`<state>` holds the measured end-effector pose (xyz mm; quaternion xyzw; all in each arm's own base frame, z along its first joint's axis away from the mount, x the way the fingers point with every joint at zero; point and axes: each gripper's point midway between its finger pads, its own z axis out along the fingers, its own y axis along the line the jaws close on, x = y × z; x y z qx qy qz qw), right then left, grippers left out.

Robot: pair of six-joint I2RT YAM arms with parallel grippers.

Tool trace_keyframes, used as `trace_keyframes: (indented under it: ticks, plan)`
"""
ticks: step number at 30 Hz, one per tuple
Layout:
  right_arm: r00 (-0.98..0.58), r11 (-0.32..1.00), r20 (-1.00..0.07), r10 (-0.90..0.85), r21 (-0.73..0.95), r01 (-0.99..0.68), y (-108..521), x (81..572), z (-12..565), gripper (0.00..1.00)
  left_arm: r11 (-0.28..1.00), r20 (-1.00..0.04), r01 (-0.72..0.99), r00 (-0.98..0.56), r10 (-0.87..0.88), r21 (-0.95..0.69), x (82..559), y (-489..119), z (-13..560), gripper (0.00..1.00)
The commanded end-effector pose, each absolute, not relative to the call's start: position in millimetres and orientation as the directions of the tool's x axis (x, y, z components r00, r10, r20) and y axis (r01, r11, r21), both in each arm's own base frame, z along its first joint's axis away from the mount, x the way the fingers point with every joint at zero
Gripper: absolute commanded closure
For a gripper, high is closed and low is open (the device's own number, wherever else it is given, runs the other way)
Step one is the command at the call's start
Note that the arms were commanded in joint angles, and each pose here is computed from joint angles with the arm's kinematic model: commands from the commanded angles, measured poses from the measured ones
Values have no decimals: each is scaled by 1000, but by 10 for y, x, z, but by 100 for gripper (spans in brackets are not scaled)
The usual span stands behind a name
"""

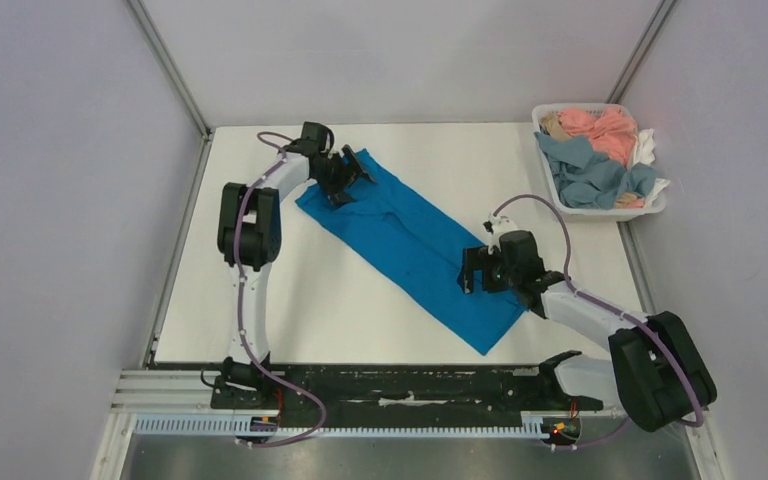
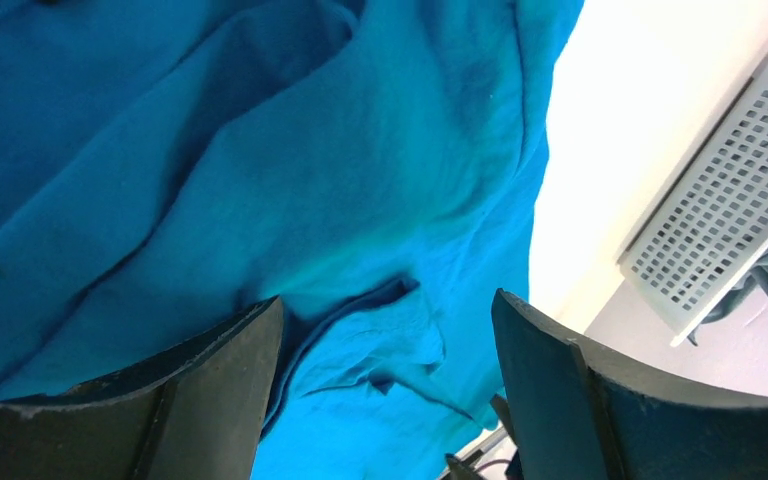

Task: Fold and stack the t-shirts
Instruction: Rotate the tshirt 90 degrees

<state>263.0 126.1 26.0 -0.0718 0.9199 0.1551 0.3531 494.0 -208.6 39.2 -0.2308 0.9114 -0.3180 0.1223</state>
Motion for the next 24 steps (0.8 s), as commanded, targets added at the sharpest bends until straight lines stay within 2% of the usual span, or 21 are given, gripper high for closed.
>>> trace_keyframes:
  ticks: [1, 8, 11, 14, 17, 20, 24]
  plan:
    - [-775, 901, -628, -71, 293, -319, 1581, 2377, 176, 2, 783, 30, -387, -903, -428, -488, 4739, -1934, -289, 15]
    - [-812, 733, -512, -279, 432, -524, 2247, 1362, 108, 2, 785, 9, -360, -911, -412, -505, 4937, -1980, -196, 15]
    - [-731, 573, -521, -440, 464, -675, 2670, 873, 198, 2, 792, 0, -346, -916, -400, -502, 5016, -1987, -165, 15]
    - [-602, 426, -563, -566, 424, -799, 3056, 590, 344, 2, 795, -19, -326, -920, -390, -512, 5080, -1998, -142, 15]
    - [-526, 409, -607, -595, 335, -849, 3248, 683, 451, 2, 788, -26, -311, -924, -382, -531, 5132, -2033, -112, 15]
    - [-506, 546, -658, -558, 168, -821, 3264, 1127, 621, 2, 753, -20, -276, -934, -358, -598, 5166, -2152, -34, 15]
    - [-532, 645, -744, -404, 181, -743, 3322, 1589, 1053, 2, 712, -83, -201, -936, -342, -673, 5316, -2262, 375, 15]
